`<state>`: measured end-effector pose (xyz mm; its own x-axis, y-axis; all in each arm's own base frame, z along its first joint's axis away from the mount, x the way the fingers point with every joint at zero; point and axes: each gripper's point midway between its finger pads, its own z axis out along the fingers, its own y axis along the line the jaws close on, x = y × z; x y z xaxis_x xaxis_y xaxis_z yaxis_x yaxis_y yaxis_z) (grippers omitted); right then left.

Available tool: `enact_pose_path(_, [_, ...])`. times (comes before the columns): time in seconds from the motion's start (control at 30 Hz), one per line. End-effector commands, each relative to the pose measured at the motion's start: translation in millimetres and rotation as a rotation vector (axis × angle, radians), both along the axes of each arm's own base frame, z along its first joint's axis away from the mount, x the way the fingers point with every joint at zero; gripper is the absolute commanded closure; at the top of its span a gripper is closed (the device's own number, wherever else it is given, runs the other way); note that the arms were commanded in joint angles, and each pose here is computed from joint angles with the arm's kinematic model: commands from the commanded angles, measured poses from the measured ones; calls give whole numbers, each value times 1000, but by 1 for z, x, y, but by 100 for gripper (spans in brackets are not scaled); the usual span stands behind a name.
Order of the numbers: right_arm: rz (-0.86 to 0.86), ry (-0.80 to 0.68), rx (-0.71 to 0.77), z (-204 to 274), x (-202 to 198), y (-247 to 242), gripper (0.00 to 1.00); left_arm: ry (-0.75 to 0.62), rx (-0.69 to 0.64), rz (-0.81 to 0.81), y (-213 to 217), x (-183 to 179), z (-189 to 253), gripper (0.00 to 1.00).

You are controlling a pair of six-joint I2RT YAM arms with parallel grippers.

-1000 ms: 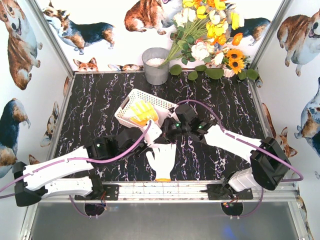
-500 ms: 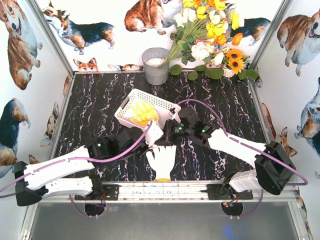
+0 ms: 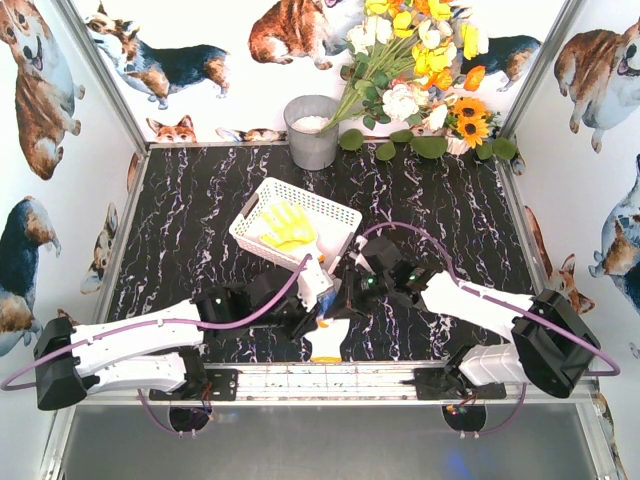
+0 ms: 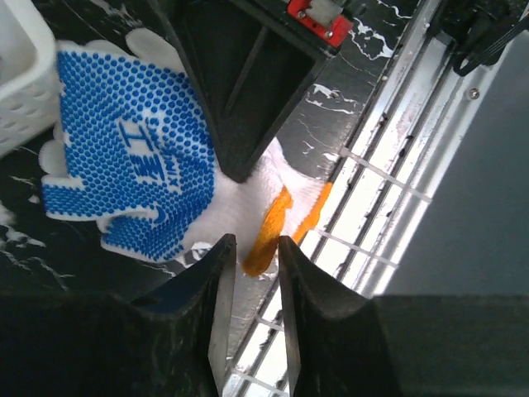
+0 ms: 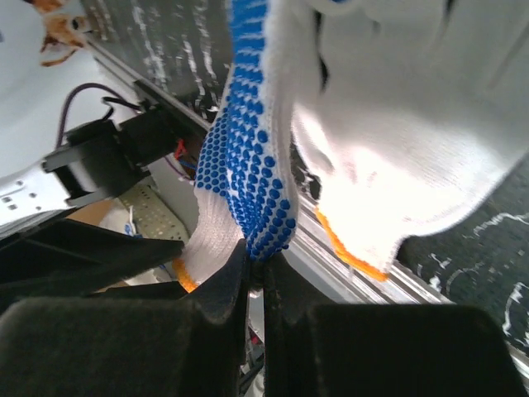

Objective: Put the gloves into the storage basket
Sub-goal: Pair the glove with the glove.

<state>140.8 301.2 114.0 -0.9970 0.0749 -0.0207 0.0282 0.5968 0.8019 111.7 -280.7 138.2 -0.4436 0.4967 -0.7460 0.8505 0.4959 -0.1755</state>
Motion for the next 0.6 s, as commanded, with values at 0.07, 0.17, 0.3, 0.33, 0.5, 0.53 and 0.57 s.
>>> enact_pose_path(0.07, [10,71,-123,-33,-22,-17,93,55,-109,61,-14,-1,2,59])
enact_pose_path(0.17, [8,83,-128,-37,-27,-17,69,53,-144,158,-12,9,5,42])
enact_pose_path(0.3, [9,39,-132,-26,-23,-17,42,74,-151,335,2,26,0,24])
enact_pose_path(0.33, [15,15,-149,-23,-21,-19,38,95,-153,388,7,31,-2,20])
enact_pose_path(0.5, [-35,-76,-266,-13,-2,-37,28,245,-211,597,34,65,-20,18])
enact_pose_path(0.53, [-53,-84,-276,-14,3,-40,27,297,-236,607,37,66,-27,18])
enact_pose_path(0.57, [-72,-91,-279,-14,8,-43,27,334,-275,628,39,71,-28,19])
